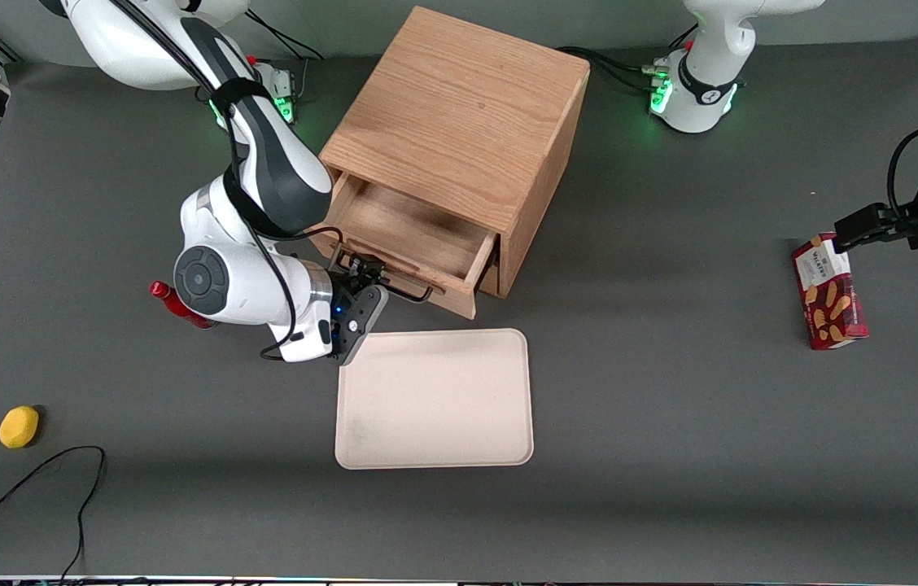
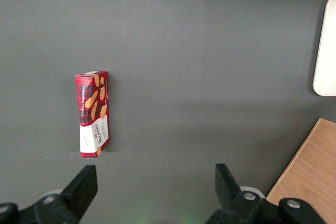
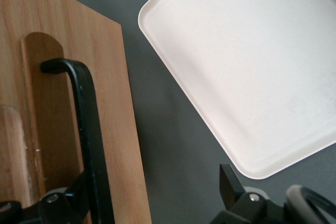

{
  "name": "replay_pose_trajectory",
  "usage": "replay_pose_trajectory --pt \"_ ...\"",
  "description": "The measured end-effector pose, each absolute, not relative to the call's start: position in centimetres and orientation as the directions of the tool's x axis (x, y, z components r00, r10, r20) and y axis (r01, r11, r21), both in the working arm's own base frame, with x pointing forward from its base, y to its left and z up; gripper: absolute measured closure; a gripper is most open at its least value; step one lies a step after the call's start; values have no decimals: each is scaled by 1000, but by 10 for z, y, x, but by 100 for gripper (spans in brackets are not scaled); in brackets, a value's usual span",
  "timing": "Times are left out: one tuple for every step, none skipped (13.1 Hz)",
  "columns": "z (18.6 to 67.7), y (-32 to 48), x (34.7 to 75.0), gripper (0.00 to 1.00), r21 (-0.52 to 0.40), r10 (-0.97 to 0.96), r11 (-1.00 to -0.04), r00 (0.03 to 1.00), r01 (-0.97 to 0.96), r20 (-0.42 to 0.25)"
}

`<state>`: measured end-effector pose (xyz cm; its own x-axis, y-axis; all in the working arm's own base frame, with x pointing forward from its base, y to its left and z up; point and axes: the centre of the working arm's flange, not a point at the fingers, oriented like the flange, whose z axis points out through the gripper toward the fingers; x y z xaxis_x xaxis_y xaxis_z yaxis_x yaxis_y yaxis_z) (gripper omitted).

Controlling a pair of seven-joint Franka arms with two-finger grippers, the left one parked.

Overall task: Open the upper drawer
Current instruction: 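Pull the upper drawer outward from the cabinet with the right gripper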

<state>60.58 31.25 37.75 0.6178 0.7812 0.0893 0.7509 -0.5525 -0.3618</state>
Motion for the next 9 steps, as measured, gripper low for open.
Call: replay_pose_trajectory --pt "378 313 607 0 -361 781 -553 618 751 91" --pt "379 312 608 0 -359 780 -553 619 752 94" --pt "380 310 612 0 -356 777 -557 622 750 98" --pt "380 306 615 0 -355 774 -559 625 750 102" --pt "380 303 619 0 -353 775 -556 622 753 108" --pt "381 300 622 0 -350 778 -550 618 758 114" --pt "380 298 624 0 -350 779 -548 616 760 117" --pt "380 294 626 0 -350 777 -551 619 758 117" --pt "379 290 628 0 -349 776 -551 619 758 119"
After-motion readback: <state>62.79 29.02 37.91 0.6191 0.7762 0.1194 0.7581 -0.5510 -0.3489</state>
